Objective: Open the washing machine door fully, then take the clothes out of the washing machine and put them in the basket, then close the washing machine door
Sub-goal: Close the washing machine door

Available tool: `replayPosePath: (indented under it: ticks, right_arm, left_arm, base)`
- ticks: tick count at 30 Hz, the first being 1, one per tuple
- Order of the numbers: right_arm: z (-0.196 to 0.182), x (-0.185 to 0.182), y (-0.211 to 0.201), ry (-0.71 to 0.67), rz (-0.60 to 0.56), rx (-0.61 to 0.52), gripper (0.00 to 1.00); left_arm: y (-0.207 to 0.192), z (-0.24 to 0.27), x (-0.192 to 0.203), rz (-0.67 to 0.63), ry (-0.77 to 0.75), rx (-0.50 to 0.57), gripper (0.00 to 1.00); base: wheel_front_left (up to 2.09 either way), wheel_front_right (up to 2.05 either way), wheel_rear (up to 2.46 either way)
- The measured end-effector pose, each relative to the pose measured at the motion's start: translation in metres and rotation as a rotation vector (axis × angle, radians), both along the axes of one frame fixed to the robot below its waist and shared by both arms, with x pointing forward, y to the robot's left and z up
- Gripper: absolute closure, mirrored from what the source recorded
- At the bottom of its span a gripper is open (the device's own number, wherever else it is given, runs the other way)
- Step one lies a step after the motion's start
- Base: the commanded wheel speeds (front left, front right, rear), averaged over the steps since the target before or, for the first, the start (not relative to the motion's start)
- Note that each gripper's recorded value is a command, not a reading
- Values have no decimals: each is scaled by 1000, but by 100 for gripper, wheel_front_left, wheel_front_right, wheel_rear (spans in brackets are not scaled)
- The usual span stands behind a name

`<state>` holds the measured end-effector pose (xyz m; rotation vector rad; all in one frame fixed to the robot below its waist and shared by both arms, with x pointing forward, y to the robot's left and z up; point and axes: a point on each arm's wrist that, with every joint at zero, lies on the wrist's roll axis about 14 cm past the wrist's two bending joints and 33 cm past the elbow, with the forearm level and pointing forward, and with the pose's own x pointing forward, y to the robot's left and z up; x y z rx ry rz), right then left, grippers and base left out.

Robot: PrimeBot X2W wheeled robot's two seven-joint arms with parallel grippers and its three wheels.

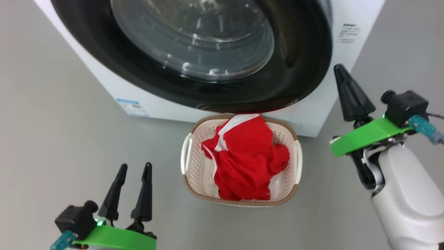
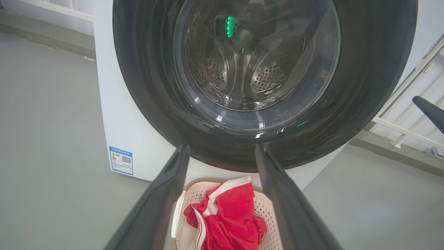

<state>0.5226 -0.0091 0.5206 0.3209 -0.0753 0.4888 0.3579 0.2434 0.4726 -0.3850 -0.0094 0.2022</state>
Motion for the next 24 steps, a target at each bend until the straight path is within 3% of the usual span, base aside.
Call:
replayPosePath:
  ticks: [13, 24]
  right_arm:
    - [-24, 49, 20, 23, 27, 10, 100]
    - [-38, 60, 50, 46, 83, 62, 100]
  left_arm:
    - [13, -9, 15, 36, 25, -17, 0]
    - [22, -15, 22, 61, 49, -1, 0]
  base:
    - [0, 0, 0]
    - [0, 0, 0]
